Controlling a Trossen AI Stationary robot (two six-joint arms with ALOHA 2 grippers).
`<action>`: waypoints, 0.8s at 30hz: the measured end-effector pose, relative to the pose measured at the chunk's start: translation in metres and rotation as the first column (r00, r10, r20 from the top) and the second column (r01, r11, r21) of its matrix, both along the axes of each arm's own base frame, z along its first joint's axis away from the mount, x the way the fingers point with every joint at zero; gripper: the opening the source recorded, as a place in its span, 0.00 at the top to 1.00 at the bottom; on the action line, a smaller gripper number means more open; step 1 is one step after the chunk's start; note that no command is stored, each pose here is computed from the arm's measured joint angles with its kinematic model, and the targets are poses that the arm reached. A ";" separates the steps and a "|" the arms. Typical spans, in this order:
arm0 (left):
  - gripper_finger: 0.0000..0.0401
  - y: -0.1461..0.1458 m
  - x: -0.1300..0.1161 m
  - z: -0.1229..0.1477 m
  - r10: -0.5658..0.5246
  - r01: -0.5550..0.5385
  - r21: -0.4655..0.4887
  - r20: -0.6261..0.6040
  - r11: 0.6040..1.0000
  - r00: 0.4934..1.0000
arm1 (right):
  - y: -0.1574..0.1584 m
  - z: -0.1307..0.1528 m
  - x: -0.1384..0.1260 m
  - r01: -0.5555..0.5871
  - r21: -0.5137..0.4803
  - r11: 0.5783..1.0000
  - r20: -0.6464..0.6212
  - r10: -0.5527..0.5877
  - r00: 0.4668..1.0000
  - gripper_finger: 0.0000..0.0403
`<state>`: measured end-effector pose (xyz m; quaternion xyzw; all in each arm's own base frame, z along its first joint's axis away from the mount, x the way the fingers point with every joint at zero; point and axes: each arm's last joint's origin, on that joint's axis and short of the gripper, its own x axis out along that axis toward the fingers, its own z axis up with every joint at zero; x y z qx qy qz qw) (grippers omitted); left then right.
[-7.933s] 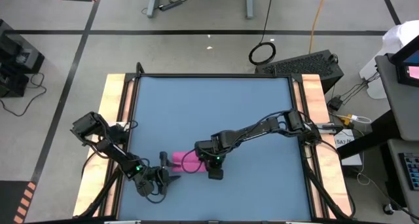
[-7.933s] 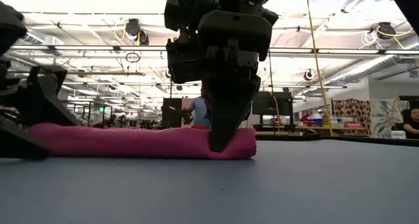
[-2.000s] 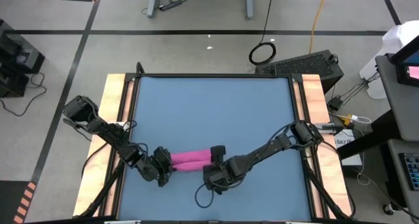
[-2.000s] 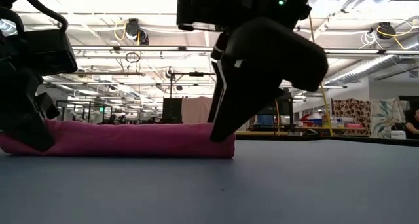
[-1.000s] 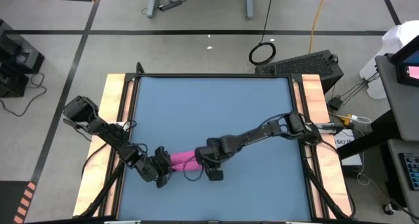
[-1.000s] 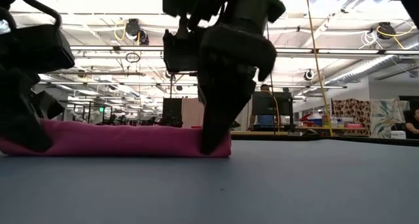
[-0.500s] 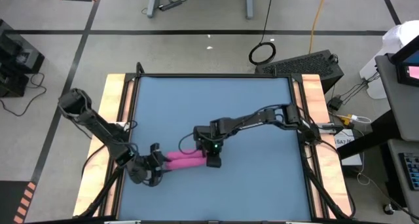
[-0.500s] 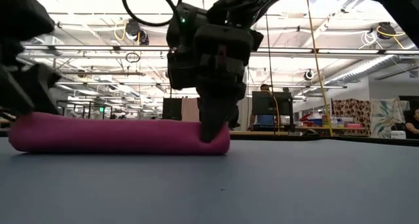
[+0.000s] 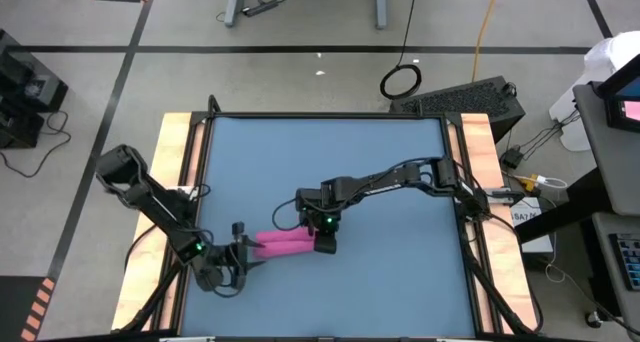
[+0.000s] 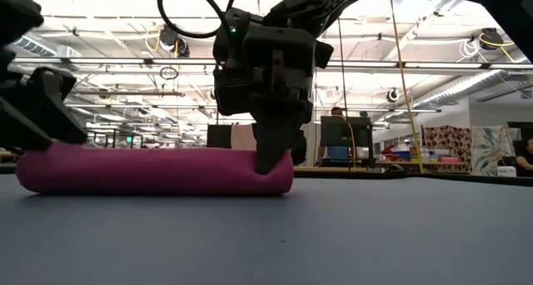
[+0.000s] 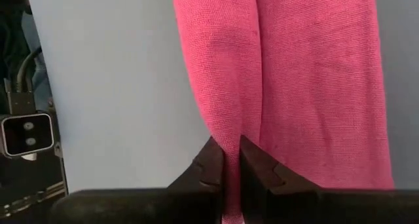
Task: Roll towel
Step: Roll the light red towel
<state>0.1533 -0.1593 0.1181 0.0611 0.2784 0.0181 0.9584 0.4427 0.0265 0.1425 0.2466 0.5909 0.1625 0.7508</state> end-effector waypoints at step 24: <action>0.57 0.006 0.000 -0.031 0.100 -0.096 0.037 -0.123 0.995 0.987 | 0.026 0.001 -0.001 0.048 -0.052 0.997 -0.027 -0.050 0.998 0.83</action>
